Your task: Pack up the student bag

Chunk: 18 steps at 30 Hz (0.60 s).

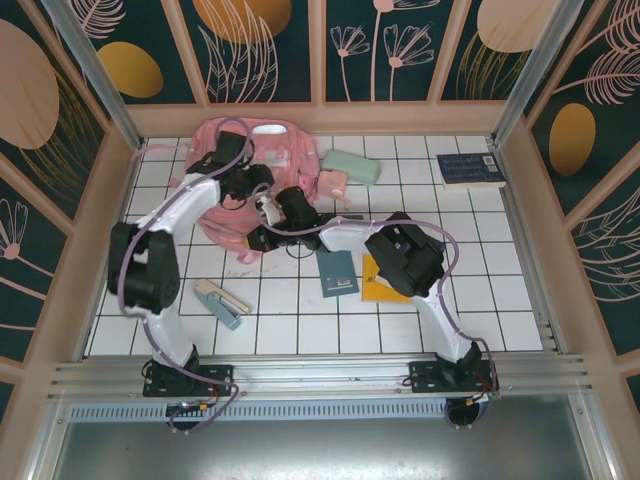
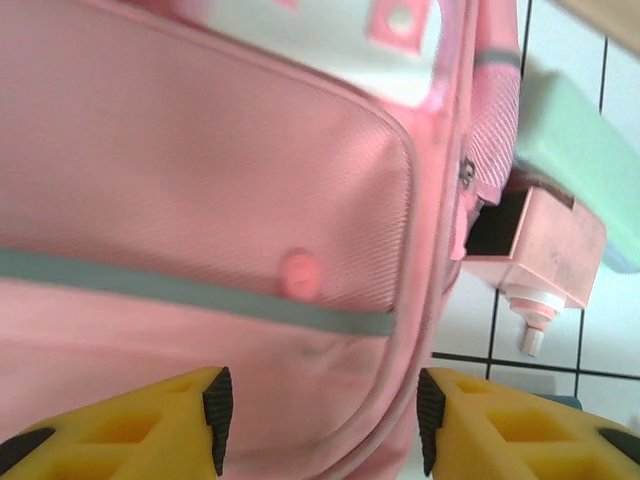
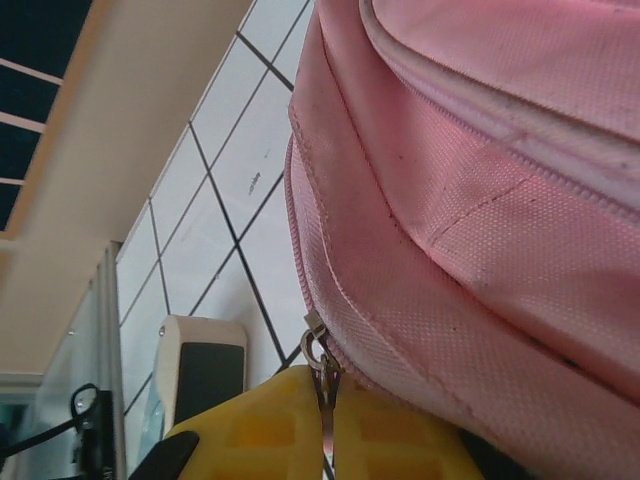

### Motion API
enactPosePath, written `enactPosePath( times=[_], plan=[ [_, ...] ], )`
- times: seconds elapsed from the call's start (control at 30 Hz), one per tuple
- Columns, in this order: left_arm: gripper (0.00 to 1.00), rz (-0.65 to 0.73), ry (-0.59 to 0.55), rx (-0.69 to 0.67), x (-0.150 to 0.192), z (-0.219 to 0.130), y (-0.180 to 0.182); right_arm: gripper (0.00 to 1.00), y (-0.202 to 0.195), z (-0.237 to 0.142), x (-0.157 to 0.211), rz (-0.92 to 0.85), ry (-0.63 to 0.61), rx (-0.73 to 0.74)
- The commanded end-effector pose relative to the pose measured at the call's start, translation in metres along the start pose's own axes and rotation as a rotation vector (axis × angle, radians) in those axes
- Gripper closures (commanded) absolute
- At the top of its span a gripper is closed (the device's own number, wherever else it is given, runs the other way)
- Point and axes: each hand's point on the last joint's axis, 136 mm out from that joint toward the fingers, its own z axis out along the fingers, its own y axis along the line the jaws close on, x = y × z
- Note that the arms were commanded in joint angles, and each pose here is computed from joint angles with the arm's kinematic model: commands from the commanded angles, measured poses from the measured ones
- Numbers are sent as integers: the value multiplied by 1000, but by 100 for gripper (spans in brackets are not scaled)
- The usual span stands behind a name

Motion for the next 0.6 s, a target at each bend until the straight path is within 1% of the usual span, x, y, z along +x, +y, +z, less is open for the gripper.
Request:
enactPosePath(
  times=[0.0, 0.03, 0.13, 0.27, 0.33, 0.43, 0.57],
  plan=[
    [47, 43, -105, -98, -6, -39, 25, 87, 23, -15, -17, 4, -19, -88],
    [47, 44, -107, -111, 0, -45, 31, 83, 24, -14, -17, 4, -13, -94],
    [46, 35, -92, -129, 16, -52, 44, 65, 27, -11, -18, 7, -1, -116],
    [46, 23, -68, -145, 36, -56, 59, 53, 37, -17, -21, -6, -12, -144],
    [47, 19, -50, -148, 45, -55, 65, 53, 38, -26, -25, -8, -24, -144],
    [49, 26, 0, -123, 62, -50, 69, 53, 32, -48, -32, 0, -69, -119],
    [50, 70, 88, -65, 87, -40, 67, 53, 16, -85, -40, -9, -136, -22]
  ],
)
